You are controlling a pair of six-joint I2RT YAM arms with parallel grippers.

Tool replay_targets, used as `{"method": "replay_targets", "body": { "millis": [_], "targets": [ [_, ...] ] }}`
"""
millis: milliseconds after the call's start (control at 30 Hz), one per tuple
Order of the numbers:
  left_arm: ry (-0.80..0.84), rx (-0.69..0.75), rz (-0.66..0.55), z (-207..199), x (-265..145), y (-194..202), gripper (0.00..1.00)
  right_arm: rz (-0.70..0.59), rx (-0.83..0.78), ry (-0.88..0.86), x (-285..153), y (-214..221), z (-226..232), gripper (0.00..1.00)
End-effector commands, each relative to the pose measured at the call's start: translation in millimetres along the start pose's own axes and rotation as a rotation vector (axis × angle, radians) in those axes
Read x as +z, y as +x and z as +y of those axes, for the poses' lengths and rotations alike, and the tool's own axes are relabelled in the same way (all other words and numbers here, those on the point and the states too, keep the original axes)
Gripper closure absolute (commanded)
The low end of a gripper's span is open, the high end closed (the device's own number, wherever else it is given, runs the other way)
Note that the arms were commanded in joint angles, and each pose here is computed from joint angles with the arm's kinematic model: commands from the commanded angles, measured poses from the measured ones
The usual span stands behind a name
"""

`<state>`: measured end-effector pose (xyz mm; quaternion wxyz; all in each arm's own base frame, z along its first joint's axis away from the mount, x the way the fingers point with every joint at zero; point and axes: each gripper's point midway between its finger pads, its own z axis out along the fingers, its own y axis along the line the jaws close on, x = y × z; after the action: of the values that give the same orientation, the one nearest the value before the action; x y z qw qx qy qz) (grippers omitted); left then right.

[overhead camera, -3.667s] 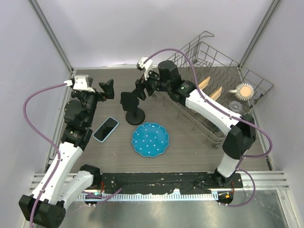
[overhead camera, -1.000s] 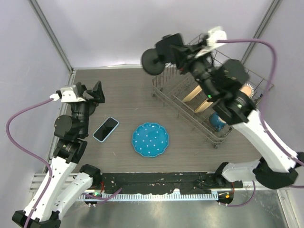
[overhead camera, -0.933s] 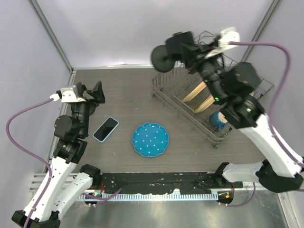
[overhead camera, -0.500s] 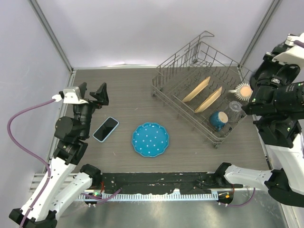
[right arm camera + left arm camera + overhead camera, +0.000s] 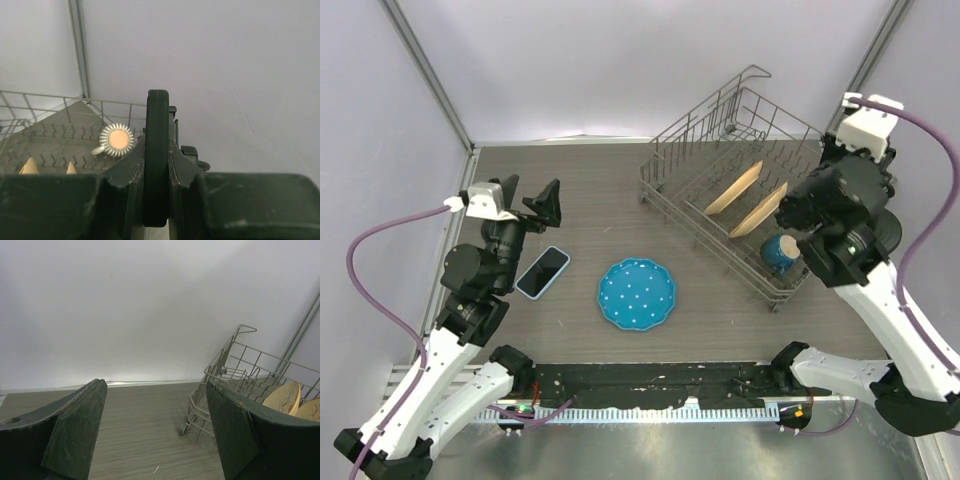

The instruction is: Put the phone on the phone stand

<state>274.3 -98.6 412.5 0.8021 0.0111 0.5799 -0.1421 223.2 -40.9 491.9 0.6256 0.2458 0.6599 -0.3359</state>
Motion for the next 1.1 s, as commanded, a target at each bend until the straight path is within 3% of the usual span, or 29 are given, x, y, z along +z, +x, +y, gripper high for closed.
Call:
{"method": "replay_targets", "body": {
  "millis": [0,67,133,267,333,667,1067],
  "targets": [
    [0.023,0.018,-0.036,-7,0,-16,0.15,-0.041,0.054,0.074,36,-5,-2,1.0],
    [0.025,0.018,-0.04,-7,0,-17,0.15,-0.015,0.054,0.057,55,8,9,1.0],
    [0.031,0.019,-0.038,-9,0,-16,0.15,0.044,0.028,0.131,80,29,-13,1.0],
    [0.053,0.027,-0.024,-15,0,-12,0.14,0.107,0.127,0.094,101,62,-22,1.0],
    [0.064,0.022,-0.023,-18,0,-12,0.15,0.162,0.096,0.121,104,90,-27,1.0],
    [0.094,0.057,-0.018,-28,-4,-11,0.14,0.204,0.154,0.169,72,136,-58,1.0],
    [0.116,0.059,-0.032,-35,-10,-17,0.14,0.202,0.272,0.389,50,199,-95,1.0]
  ]
}}
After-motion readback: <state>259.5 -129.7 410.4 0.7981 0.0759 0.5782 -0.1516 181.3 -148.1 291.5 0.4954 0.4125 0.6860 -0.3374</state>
